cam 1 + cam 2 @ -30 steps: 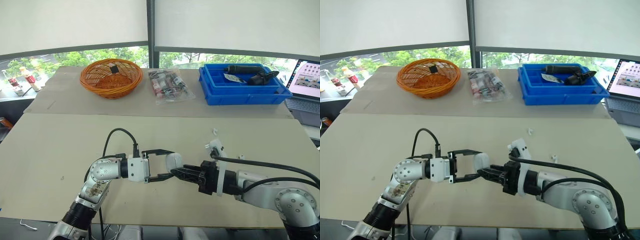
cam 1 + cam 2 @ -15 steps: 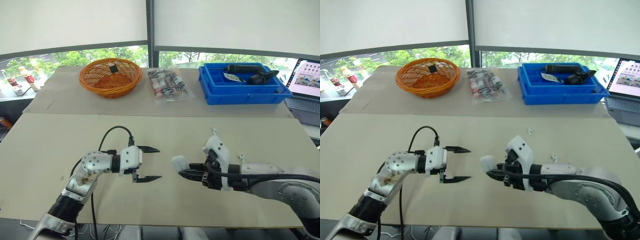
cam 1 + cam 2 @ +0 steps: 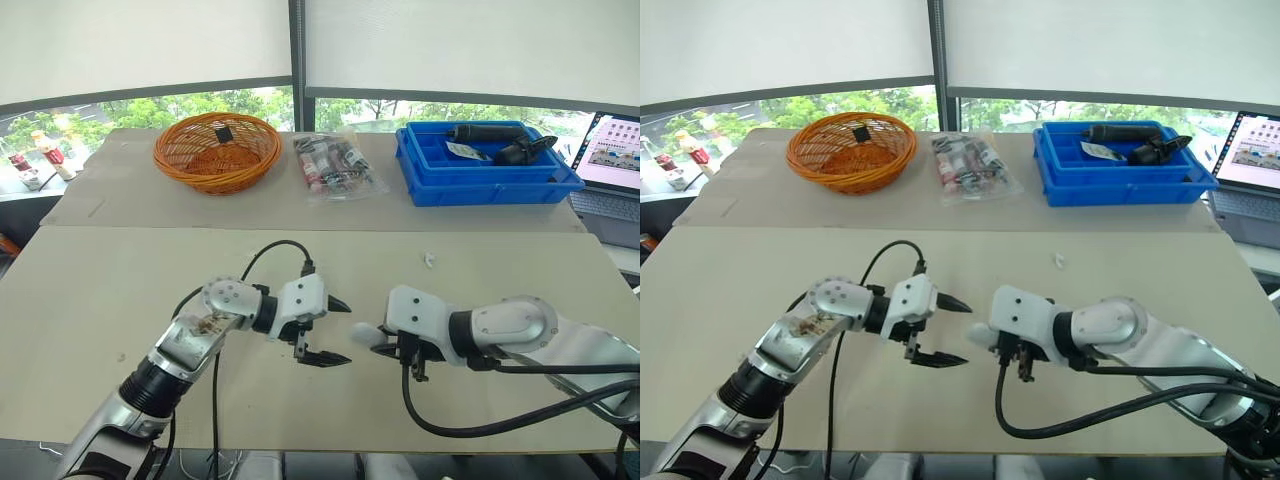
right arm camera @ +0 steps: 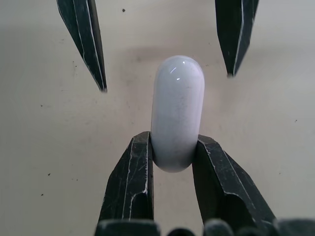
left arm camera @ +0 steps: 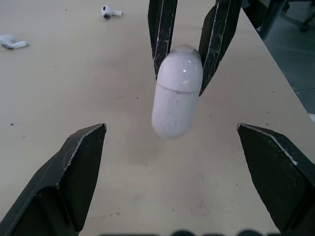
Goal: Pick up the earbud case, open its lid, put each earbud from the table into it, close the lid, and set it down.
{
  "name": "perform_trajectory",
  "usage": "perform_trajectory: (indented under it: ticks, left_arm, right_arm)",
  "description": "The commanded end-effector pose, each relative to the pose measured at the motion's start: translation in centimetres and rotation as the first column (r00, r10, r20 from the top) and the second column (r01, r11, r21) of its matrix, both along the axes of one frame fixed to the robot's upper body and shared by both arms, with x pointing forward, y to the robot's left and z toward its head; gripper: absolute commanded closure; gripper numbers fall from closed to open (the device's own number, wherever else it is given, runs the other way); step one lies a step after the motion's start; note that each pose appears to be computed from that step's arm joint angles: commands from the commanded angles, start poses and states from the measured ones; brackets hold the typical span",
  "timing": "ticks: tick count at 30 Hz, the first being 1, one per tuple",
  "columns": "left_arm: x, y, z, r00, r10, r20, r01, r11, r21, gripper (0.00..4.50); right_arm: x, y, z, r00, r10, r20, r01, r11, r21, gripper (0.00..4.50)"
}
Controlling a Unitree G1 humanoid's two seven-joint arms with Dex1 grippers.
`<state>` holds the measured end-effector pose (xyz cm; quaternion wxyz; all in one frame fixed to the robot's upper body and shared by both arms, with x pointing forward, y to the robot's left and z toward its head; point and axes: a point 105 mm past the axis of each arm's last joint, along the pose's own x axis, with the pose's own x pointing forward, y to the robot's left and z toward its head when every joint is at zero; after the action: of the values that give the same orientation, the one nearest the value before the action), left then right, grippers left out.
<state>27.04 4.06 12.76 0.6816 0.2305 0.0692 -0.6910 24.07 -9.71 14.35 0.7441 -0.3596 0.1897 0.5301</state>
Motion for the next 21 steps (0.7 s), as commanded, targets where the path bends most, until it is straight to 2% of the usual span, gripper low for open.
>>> perform_trajectory:
  ticks: [1, 13, 16, 21]
  left_arm:
    - [0.2, -0.7, 0.8, 1.000, -0.013, 0.024, 0.014, 1.000, -0.026, 0.00]
    - [0.1, -1.7, 0.2, 0.999, -0.033, 0.015, 0.033, 0.999, -0.037, 0.00]
    - [0.2, -1.7, 0.1, 1.000, -0.025, 0.015, 0.026, 0.999, -0.038, 0.82]
    - [0.3, -1.6, 0.2, 1.000, -0.020, 0.017, 0.021, 0.999, -0.040, 3.47]
  right_arm:
    - [0.0, 0.4, 1.1, 0.997, 0.045, 0.057, -0.045, 0.999, 0.001, 3.79]
    - [-0.2, 1.0, 1.3, 0.996, 0.069, 0.064, -0.070, 0.998, 0.009, 3.79]
    - [-0.1, 1.1, 1.3, 0.995, 0.071, 0.067, -0.071, 0.997, 0.011, 3.79]
    - [-0.2, 1.0, 1.2, 0.995, 0.074, 0.069, -0.075, 0.997, 0.003, 3.79]
